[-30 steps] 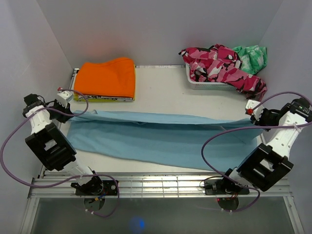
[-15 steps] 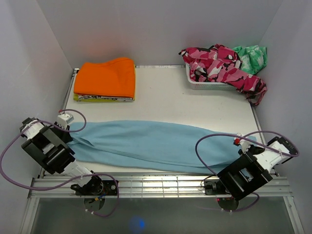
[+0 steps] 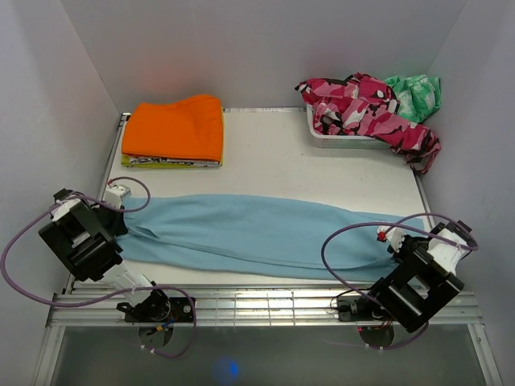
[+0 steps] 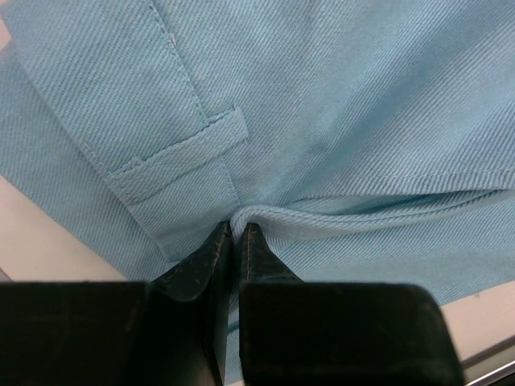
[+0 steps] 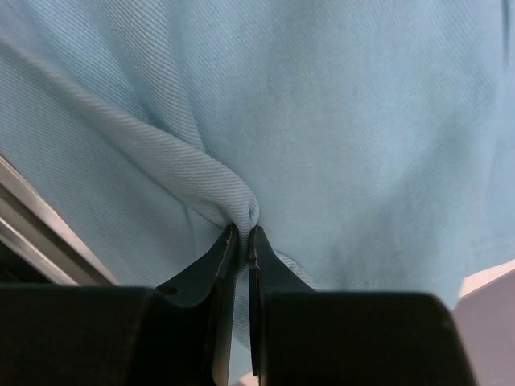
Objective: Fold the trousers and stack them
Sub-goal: Fold the trousers
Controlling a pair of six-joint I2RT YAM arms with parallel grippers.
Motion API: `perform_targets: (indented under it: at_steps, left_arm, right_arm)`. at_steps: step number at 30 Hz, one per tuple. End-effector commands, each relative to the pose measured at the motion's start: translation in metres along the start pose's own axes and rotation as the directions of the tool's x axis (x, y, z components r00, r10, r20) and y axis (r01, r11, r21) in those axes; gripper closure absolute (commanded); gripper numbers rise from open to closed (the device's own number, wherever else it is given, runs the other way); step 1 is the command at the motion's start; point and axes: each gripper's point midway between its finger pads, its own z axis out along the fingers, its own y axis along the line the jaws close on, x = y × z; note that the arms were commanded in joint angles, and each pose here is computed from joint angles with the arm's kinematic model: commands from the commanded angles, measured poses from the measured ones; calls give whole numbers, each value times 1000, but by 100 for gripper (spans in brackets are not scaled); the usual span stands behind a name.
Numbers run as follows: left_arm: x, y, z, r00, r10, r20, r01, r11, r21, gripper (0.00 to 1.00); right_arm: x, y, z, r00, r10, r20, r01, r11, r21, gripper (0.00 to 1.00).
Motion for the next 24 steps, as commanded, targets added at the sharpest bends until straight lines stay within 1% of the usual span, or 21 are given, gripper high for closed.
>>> perform_targets:
  at_steps: [1,2,4,6,8,13,16,17,18,21,22,24]
  left_arm:
    - [-12,23,12,1000,-14,-7,13,998,-69,100]
    - [-23,29,10,1000,-9,12,10,997,-78,100]
    - [-31,34,7,999,-36,26,38,996,-83,100]
    - [-44,46,2,998,-45,49,49,995,-90,100]
    - [-50,49,0,996,-64,57,69,994,-79,100]
    - [-69,53,-15,995,-26,99,34,995,-89,100]
    - [-83,47,-29,991,4,136,9,996,-91,100]
    - [-90,45,-33,987,11,159,3,996,-88,100]
    - [-93,41,-37,986,8,168,5,997,-78,100]
    - [-113,40,-57,977,48,207,-28,995,-99,100]
    - [-115,36,-62,977,55,206,-37,995,-91,100]
    - [-127,38,-78,970,89,226,-64,991,-118,100]
  right_arm:
    - [-4,-81,-23,975,-219,-45,223,965,137,92]
    - [-9,-84,-24,982,-185,-21,186,974,127,92]
    - [-11,-100,-33,985,-173,-17,174,976,132,92]
    - [-13,-107,-37,984,-176,-15,176,975,137,92]
    - [-13,-112,-40,981,-193,-23,195,971,138,92]
    - [-9,-108,-39,972,-231,-52,235,964,123,92]
    - [-15,-120,-48,970,-240,-46,244,955,167,92]
    - [-18,-126,-53,972,-232,-41,235,954,186,92]
    - [-25,-142,-67,968,-249,-38,251,941,226,92]
    - [-37,-162,-88,975,-222,-3,215,941,261,92]
    - [-42,-181,-107,973,-232,-9,225,928,297,92]
    - [-47,-186,-122,975,-220,18,204,930,305,92]
